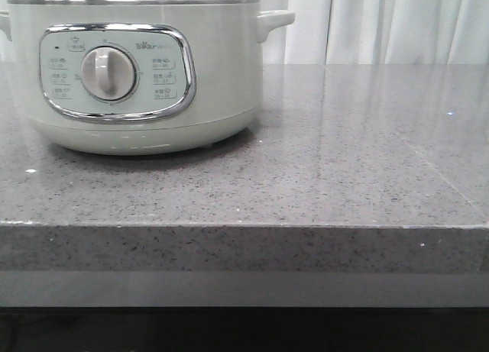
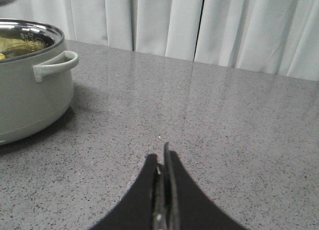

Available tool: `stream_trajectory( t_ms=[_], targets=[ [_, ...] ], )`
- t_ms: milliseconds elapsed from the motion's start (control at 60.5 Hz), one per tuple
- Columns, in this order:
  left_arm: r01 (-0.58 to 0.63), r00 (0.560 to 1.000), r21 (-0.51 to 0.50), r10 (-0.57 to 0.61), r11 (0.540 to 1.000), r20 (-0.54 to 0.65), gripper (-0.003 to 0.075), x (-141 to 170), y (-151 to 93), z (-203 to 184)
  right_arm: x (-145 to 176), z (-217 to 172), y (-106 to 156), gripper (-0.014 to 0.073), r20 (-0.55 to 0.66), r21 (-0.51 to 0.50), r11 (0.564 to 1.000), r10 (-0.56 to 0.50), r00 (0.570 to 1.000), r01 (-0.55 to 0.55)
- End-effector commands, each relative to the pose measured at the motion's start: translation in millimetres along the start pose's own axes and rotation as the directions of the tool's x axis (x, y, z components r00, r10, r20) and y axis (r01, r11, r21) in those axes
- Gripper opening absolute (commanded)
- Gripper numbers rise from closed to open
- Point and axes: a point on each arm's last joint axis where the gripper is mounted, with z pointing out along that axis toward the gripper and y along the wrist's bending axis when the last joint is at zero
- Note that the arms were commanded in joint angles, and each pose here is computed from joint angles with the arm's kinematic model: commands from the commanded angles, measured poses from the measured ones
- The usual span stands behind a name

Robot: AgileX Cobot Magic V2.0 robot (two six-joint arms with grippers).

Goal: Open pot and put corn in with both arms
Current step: 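Lower the glass lid onto the pot with the left gripper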

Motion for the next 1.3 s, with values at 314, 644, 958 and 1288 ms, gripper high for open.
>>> stream_trajectory(
  t_ms=[314,644,958,1288],
  targets=[
    [0.011,0.987,-0.004,-0.01,1.0,0.161,0.0251,-40,9,32,-17,-1,-2,-0.0067,0.114,0.022,1.0,-0.008,0.993,0.006],
    [0.017,0.992,-0.002,-0.017,1.0,0.127,0.0251,-35,12,42,-17,-1,-2,-0.0067,0.117,0.022,1.0,-0.008,0.993,0.006],
    [0.016,0.996,-0.001,-0.016,1.0,0.092,0.0251,-30,12,46,-17,-1,-2,-0.0067,0.118,0.022,1.0,-0.008,0.993,0.006],
    [0.003,1.0,0.002,-0.003,1.0,0.018,0.0251,-23,12,46,-17,-1,-2,-0.0067,0.118,0.022,1.0,-0.008,0.993,0.006]
  ],
)
